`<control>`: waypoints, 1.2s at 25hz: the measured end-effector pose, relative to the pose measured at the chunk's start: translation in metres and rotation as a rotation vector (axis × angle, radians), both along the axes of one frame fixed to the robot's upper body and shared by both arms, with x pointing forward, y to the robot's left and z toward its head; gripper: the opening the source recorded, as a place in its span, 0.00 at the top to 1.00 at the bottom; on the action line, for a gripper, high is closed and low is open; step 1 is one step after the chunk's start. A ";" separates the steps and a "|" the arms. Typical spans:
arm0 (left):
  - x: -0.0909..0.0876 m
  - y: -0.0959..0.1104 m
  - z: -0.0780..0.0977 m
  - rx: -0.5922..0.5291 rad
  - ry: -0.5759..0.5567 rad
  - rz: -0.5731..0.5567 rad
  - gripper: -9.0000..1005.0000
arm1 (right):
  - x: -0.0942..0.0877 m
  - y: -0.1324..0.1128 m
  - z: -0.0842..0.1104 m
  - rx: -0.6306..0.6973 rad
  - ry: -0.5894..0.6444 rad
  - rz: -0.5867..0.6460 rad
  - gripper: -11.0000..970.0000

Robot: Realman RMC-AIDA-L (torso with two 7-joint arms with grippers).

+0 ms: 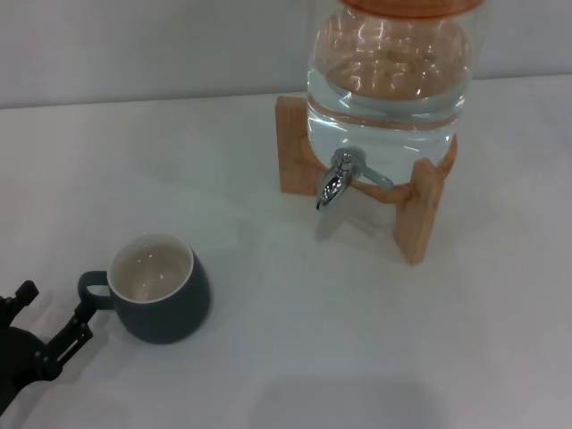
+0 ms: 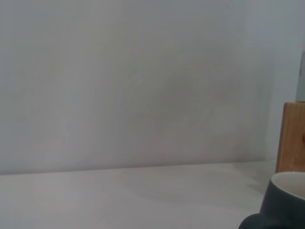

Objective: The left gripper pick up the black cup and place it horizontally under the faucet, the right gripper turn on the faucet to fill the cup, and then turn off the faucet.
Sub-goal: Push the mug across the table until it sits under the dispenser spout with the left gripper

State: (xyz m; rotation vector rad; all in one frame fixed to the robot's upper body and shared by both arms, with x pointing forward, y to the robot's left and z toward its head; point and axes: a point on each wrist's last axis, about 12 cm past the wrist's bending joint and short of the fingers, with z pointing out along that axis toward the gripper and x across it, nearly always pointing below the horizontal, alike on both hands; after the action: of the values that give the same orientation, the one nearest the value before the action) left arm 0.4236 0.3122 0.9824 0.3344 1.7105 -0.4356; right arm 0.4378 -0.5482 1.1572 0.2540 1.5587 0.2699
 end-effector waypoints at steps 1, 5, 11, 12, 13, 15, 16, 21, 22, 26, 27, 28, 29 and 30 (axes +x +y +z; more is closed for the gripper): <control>0.000 0.000 0.000 0.000 0.000 0.000 0.14 | 0.000 0.000 0.000 0.000 -0.001 0.003 0.13; 0.001 0.000 0.000 0.001 -0.002 -0.002 0.14 | -0.001 0.001 0.000 0.000 0.000 0.005 0.13; 0.006 -0.002 0.002 0.003 -0.008 -0.009 0.14 | -0.001 0.002 -0.001 0.003 0.000 0.006 0.13; 0.007 -0.002 0.002 0.004 -0.008 -0.010 0.14 | -0.001 0.002 -0.001 0.003 0.001 0.006 0.13; 0.007 -0.002 0.002 0.004 -0.009 -0.012 0.14 | -0.002 0.002 -0.002 0.004 0.001 0.006 0.13; 0.008 -0.003 0.002 0.004 -0.008 -0.013 0.14 | -0.002 0.002 -0.002 0.005 0.002 0.005 0.13; 0.008 -0.003 0.002 0.005 -0.008 -0.013 0.14 | -0.002 0.002 -0.002 0.005 0.002 0.005 0.13; 0.009 -0.003 0.002 0.005 -0.006 -0.010 0.14 | -0.003 0.002 -0.002 0.005 0.002 0.006 0.13; 0.009 -0.003 0.002 0.005 -0.007 -0.007 0.14 | -0.003 0.002 -0.002 0.004 0.002 0.006 0.13; 0.009 -0.002 0.002 0.003 -0.009 0.001 0.14 | -0.002 0.002 -0.002 0.002 0.001 0.008 0.13; 0.009 -0.002 0.002 0.002 -0.010 0.004 0.14 | -0.002 0.002 -0.002 0.002 0.000 0.009 0.13; 0.009 -0.002 0.002 0.001 -0.010 0.006 0.14 | -0.002 0.002 -0.001 0.002 0.000 0.009 0.13; 0.009 -0.002 0.002 0.001 -0.010 0.008 0.14 | -0.002 0.002 -0.001 0.002 0.000 0.009 0.13; 0.009 -0.002 0.002 0.000 -0.011 0.010 0.14 | -0.002 0.002 -0.001 0.002 -0.001 0.009 0.13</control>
State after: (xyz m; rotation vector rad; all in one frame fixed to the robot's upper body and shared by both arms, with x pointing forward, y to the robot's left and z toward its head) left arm 0.4328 0.3105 0.9845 0.3275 1.7011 -0.4260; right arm 0.4362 -0.5458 1.1559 0.2479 1.5595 0.2784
